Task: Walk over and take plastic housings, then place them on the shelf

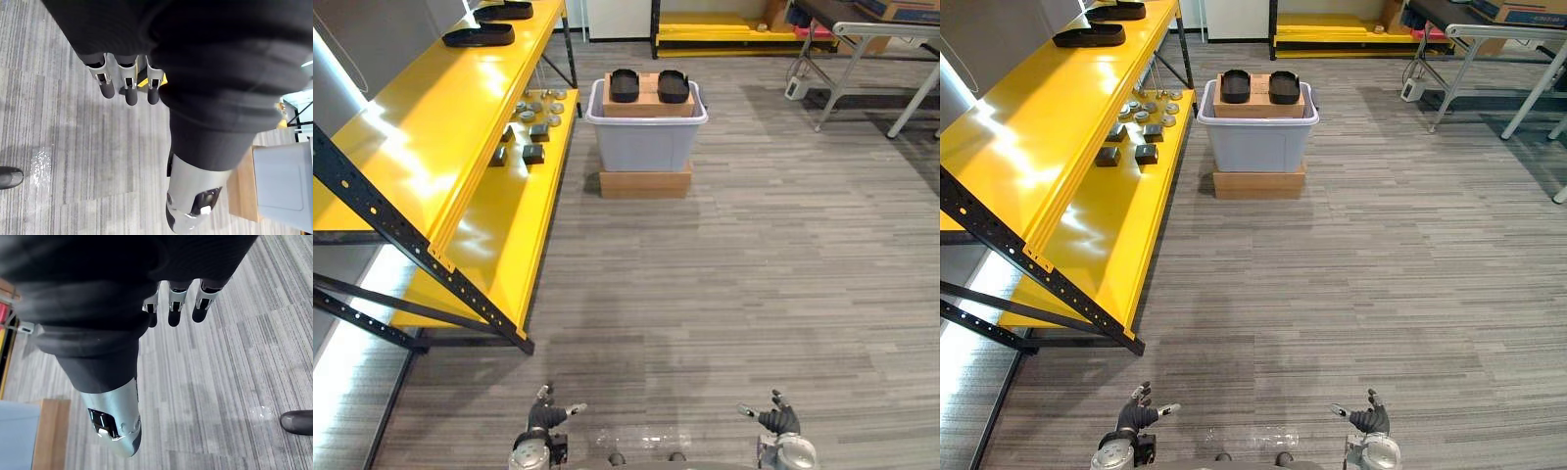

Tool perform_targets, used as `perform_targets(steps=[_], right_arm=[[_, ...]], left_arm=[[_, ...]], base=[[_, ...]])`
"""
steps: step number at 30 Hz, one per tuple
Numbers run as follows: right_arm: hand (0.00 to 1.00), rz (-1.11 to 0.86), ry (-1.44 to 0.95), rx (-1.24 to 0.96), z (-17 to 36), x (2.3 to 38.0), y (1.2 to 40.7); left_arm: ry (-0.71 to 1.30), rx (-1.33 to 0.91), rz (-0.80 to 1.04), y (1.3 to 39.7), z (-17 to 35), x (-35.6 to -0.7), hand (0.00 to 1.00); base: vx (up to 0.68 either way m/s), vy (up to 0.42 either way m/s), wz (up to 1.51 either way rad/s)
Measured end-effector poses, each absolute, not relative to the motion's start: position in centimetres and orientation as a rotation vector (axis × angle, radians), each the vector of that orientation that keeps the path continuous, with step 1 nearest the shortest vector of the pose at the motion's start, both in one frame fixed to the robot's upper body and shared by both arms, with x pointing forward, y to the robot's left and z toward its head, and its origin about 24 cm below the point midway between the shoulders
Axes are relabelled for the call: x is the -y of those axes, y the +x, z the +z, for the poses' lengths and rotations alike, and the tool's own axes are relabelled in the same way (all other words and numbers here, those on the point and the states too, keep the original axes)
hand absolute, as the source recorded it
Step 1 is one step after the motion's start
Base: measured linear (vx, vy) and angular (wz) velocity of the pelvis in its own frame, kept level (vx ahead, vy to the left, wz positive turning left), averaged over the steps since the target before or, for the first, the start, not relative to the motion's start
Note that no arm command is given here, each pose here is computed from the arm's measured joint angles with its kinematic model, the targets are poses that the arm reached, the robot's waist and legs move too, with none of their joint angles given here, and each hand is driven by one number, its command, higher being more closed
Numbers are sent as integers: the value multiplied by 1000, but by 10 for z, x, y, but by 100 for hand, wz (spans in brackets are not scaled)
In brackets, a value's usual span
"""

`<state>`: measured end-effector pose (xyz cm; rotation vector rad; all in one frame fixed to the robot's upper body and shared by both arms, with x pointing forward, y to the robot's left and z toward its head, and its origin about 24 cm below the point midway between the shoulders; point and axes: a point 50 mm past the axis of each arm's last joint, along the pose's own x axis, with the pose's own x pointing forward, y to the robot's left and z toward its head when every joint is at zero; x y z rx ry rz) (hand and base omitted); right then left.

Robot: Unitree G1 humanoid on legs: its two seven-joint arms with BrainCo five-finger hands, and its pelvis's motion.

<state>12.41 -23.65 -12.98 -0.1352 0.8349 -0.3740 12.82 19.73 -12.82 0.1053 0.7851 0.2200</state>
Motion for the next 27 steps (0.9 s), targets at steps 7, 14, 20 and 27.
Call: perform_targets(steps=[7,14,20,27], right_arm=[[0,-446,-84,-814,-126,247,129],[0,-483,-36,-812,-126,249,131],[0,-505,-4,-793,-123,250,139],[0,-556,42,-748,-116,252,153]], left_arm=[[83,-785,291,126,-127,-209,0],[62,-802,322,118,-129,-212,0],[36,-796,383,117,-128,-218,0],[2,-711,398,132,-116,-218,0]], base=[[-54,0,-1],[-49,10,-10],[38,16,-13],[117,68,-11]])
